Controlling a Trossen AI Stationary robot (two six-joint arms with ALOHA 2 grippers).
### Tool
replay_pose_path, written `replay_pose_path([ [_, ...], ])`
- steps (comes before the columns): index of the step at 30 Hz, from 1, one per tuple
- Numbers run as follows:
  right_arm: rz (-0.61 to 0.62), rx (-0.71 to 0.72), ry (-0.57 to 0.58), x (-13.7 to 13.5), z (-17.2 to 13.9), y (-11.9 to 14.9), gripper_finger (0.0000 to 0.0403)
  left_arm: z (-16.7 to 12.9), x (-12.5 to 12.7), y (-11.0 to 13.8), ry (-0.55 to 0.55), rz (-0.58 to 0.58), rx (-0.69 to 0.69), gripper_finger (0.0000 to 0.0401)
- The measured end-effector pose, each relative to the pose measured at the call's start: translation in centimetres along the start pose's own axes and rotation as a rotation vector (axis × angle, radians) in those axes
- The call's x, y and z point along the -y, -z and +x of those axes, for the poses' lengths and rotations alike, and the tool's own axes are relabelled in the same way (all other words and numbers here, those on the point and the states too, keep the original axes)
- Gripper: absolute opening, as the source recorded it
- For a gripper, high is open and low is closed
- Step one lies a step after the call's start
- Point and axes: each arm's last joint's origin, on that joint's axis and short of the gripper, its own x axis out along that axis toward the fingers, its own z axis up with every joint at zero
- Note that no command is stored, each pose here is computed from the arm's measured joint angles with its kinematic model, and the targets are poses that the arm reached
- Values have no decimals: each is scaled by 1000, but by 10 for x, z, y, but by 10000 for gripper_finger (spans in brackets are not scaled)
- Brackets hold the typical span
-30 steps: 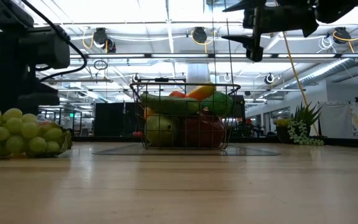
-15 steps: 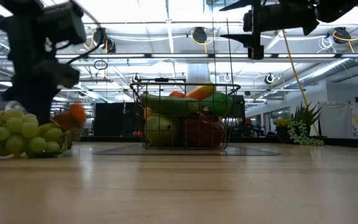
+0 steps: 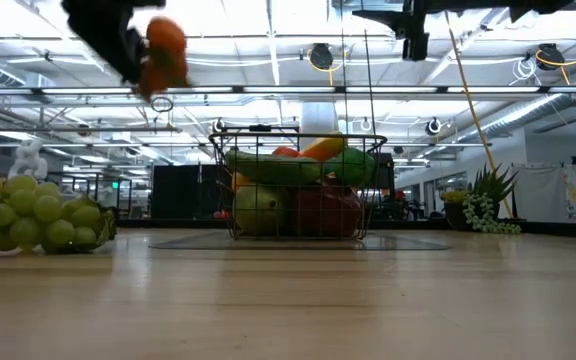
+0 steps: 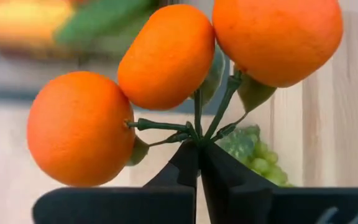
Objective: Build produce basket
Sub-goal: Put the orange tangerine into the gold wire basket
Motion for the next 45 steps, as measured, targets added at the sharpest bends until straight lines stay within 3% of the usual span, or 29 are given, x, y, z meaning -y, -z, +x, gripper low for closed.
replay_pose_path([
  [7, -43, 86, 44, -10, -1, 24, 253, -37, 8, -23, -101, 351, 132, 7],
  [11, -66, 127, 64, -17, -3, 36, 253, -49, 12, -29, -187, 434, 169, 4],
  [15, -88, 158, 84, -21, -6, 47, 253, -52, 16, -29, -206, 504, 174, 7],
  [25, -97, 209, 116, -28, -12, 62, 253, -53, 29, -26, -302, 870, 139, 7],
  [35, -107, 222, 125, -28, -12, 62, 253, -54, 29, -27, -338, 778, 150, 5],
  [45, -133, 215, 135, -27, -12, 63, 253, -55, 31, -33, -302, 451, 269, 4],
])
